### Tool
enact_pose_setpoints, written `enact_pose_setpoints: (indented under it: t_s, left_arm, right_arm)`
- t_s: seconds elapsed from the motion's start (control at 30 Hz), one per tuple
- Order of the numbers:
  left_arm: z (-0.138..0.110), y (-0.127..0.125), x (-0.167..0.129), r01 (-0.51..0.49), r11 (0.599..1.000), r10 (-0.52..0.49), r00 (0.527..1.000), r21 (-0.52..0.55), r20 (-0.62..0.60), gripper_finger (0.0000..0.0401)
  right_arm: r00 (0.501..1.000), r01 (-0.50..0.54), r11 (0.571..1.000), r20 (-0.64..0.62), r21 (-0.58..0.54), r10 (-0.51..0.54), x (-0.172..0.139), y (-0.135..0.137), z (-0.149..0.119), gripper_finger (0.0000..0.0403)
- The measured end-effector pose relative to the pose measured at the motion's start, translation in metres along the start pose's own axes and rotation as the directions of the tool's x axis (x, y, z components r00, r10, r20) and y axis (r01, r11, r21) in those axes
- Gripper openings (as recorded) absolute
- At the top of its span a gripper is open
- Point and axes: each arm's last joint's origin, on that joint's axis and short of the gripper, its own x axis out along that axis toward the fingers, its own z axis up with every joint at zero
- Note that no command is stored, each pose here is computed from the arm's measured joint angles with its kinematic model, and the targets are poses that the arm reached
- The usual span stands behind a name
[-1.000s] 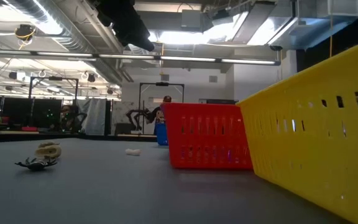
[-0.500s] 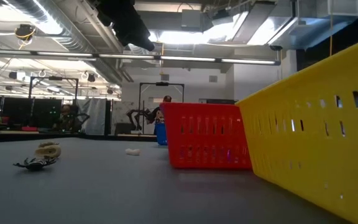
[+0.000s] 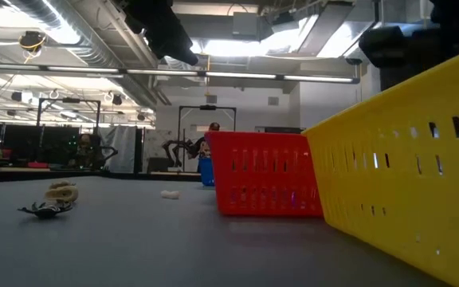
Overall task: Sort Halloween decoration
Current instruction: Put the black spider toy into the black bin
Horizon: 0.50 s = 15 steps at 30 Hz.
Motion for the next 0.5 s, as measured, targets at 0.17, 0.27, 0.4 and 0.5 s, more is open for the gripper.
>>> enact_pose_setpoints:
  t_s: [0.17,0.27,0.4,0.5]
  left_arm:
    - [0.0,0.0,0.0,0.0,1.0,0.0,1.0,0.0,0.0,0.0175]
    - [0.0,0.0,0.0,0.0,1.0,0.0,1.0,0.0,0.0,0.0175]
    - [0.0,0.0,0.0,0.0,1.0,0.0,1.0,0.0,0.0,0.0175]
    - [0.0,0.0,0.0,0.0,1.0,0.0,1.0,0.0,0.0,0.0175]
  right_arm:
    - [1.0,0.001,1.0,-0.005,0.001,-0.001,-0.0018,-0.0005,0.0003,0.0073]
    - [1.0,-0.016,1.0,0.0,0.003,0.016,-0.0013,0.0,0.0009,0.0073]
    - [1.0,-0.014,1.0,0.008,0.005,0.014,-0.001,-0.0001,0.0018,0.0073]
    - [1.0,-0.005,1.0,0.012,0.013,0.005,0.0001,-0.0023,0.0024,0.0073]
